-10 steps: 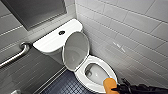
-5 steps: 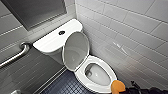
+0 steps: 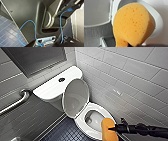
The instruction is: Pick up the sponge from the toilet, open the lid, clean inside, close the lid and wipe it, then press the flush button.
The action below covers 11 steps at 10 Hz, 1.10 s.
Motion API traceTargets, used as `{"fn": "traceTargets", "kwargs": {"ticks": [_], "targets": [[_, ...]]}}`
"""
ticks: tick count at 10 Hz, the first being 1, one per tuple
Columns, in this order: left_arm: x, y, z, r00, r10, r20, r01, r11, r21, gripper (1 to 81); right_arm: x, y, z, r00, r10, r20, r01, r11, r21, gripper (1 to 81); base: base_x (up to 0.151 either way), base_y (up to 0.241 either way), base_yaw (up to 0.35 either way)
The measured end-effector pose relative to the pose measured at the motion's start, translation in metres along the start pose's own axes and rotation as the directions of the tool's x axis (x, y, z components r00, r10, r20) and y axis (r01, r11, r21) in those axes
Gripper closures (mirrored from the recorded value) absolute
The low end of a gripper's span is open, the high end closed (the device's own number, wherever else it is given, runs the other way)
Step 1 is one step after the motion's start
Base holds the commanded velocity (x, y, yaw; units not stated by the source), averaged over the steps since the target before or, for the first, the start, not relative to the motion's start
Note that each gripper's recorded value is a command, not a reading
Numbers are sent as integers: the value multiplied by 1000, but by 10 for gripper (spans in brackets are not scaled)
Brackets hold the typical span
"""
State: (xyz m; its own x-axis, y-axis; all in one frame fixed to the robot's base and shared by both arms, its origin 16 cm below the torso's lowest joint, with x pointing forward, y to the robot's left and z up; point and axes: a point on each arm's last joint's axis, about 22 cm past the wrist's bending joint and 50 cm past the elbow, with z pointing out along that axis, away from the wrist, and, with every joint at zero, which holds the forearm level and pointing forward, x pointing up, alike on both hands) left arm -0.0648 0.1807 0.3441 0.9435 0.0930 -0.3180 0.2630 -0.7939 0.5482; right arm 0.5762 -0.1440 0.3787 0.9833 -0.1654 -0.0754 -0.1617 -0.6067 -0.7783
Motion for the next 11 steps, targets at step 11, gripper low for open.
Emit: {"fn": "traceTargets", "kwargs": {"ticks": [11], "targets": [[0, 0, 0, 1000, -3, 1, 3, 1000, 0, 10, 73, -119, 227, 996, -84, 32, 85, 994, -62, 811, 0, 0, 0]]}}
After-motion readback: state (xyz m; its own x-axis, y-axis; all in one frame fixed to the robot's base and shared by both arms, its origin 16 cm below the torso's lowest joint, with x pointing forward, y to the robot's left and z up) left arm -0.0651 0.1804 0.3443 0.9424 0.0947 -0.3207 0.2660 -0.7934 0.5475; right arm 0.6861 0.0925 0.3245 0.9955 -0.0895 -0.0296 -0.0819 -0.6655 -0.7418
